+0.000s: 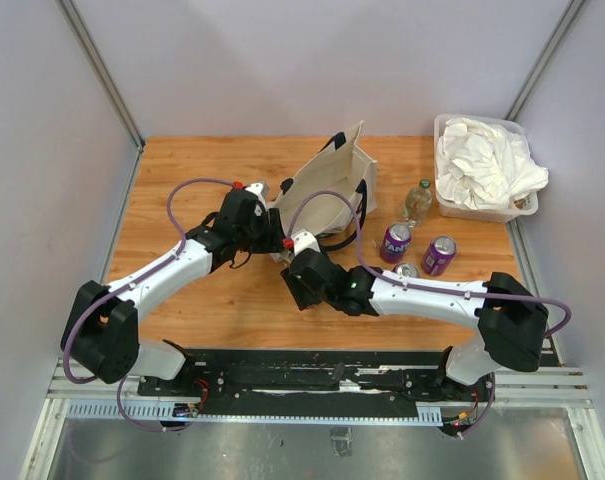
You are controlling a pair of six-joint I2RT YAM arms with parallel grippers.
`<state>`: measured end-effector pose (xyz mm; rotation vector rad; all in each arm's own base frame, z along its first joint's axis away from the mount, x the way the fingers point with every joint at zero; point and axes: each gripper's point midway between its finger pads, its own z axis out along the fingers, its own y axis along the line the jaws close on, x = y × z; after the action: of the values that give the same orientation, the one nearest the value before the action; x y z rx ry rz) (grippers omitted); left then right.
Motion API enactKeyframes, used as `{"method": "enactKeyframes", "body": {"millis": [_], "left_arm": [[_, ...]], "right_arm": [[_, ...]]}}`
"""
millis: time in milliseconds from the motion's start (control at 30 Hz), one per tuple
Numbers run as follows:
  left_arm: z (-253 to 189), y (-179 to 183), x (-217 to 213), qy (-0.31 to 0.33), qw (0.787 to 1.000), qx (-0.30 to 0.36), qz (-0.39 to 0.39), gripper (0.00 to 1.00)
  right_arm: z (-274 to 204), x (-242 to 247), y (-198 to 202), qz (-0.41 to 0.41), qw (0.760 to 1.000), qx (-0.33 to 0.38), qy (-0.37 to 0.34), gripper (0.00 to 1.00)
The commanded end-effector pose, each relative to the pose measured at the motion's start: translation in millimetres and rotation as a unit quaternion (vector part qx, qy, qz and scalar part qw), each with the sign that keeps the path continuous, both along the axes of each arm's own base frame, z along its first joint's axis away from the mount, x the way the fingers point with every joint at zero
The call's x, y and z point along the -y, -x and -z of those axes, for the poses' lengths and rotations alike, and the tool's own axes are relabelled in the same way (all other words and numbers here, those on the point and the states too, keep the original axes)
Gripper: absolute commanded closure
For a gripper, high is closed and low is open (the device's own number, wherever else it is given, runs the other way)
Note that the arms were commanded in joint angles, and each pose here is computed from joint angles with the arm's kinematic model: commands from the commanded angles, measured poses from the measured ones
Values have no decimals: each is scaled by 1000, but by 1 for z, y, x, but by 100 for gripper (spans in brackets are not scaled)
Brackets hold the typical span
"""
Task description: Take the beverage out of the canvas bag
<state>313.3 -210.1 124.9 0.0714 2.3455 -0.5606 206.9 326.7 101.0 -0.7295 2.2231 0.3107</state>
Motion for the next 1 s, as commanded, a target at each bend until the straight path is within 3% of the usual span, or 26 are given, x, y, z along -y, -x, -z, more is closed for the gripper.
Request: {"method": "enactKeyframes", "body": {"millis": [0,67,167,400,700,967], "left_arm": [[1,0,-3,-16,1000,-2,1,34],[0,-1,-2,-15,1000,0,1,27],[-2,-3,-1,-14,1000,0,3,22],[-20,-7,2,-3,1000,12,1,1],[-73,-18,3,11,998,64,-4,0],[-99,-19,0,21,996,90,-13,0]], "right_arm": [[-11,-6,-10,18,999,4,-26,57],[-10,-3,-9,20,1000,1,-18,23],[-10,2,-8,24,1000,-1,-6,0],[-35,7,-8,23,1000,13,-5,1],[-107,29,-8,50,995,59,-57,1],[-161,84,-13,130,980,125,-90,2]]}}
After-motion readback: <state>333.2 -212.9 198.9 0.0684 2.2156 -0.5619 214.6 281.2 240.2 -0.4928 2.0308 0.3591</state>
